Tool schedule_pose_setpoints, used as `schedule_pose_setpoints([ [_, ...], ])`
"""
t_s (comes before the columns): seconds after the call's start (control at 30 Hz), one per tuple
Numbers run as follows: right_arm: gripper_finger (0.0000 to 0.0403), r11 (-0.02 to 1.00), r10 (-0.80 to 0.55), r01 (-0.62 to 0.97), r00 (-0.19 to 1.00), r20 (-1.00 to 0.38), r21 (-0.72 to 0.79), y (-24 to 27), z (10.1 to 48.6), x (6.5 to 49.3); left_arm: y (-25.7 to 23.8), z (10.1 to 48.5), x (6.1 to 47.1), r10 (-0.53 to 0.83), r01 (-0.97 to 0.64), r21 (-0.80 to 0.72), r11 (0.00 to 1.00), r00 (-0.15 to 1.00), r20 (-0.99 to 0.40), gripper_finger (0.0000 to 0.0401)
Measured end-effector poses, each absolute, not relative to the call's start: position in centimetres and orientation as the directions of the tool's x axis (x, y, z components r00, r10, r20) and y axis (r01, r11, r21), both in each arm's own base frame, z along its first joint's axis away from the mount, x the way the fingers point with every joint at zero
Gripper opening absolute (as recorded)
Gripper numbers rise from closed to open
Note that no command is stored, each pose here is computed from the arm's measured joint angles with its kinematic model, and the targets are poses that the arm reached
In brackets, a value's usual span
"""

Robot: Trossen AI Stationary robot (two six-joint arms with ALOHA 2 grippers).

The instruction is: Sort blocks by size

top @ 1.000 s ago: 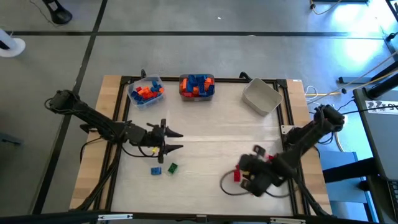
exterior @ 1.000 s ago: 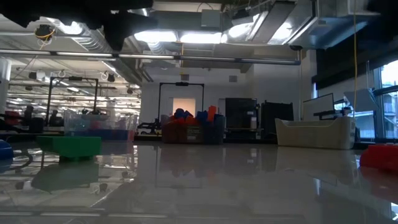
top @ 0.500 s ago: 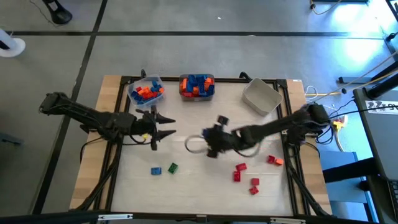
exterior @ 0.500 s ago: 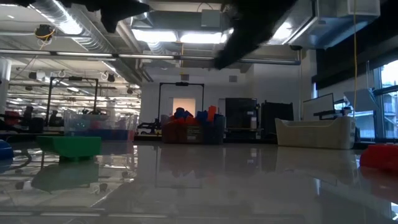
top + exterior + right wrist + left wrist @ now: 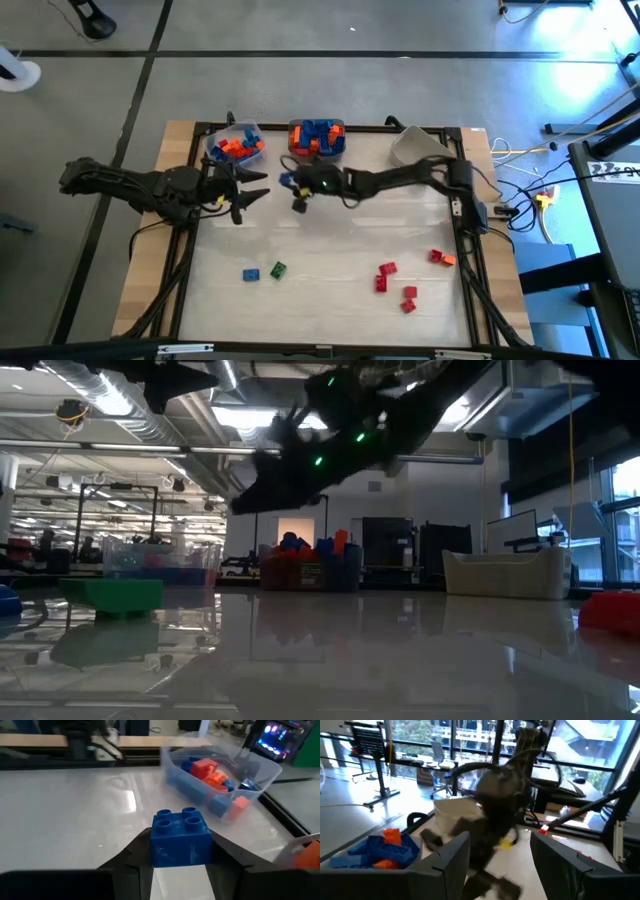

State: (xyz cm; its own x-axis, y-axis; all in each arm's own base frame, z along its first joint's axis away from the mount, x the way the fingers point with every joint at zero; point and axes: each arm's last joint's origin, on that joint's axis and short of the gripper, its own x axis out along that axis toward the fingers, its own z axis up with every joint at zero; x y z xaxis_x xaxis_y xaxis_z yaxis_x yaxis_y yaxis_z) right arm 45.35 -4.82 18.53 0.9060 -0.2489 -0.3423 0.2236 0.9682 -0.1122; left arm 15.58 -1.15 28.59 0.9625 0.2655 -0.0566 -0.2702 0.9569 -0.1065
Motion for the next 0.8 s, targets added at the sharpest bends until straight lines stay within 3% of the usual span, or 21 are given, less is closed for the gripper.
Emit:
schedule_pose_setpoints([
  [0.23, 0.0140, 0.965, -0.263, 0.249, 0.921, -0.286, -0.084, -9.2, 17.0, 50.2, -0.8, 28.3, 15.4, 0.282, -0.290, -0.091, 0.953, 0.955, -0.090, 0.0196],
  [0.5, 0.0140, 0.953, -0.302, 0.295, 0.943, -0.143, -0.066, -13.3, 17.9, 55.2, -0.6, 28.7, 15.2, 0.294, -0.299, -0.098, 0.949, 0.954, -0.058, 0.0196],
  [0.8, 0.0144, 0.941, -0.336, 0.333, 0.940, -0.051, -0.061, -16.0, 17.6, 57.9, -0.5, 28.7, 15.1, 0.304, -0.308, -0.095, 0.947, 0.951, -0.059, 0.0196],
])
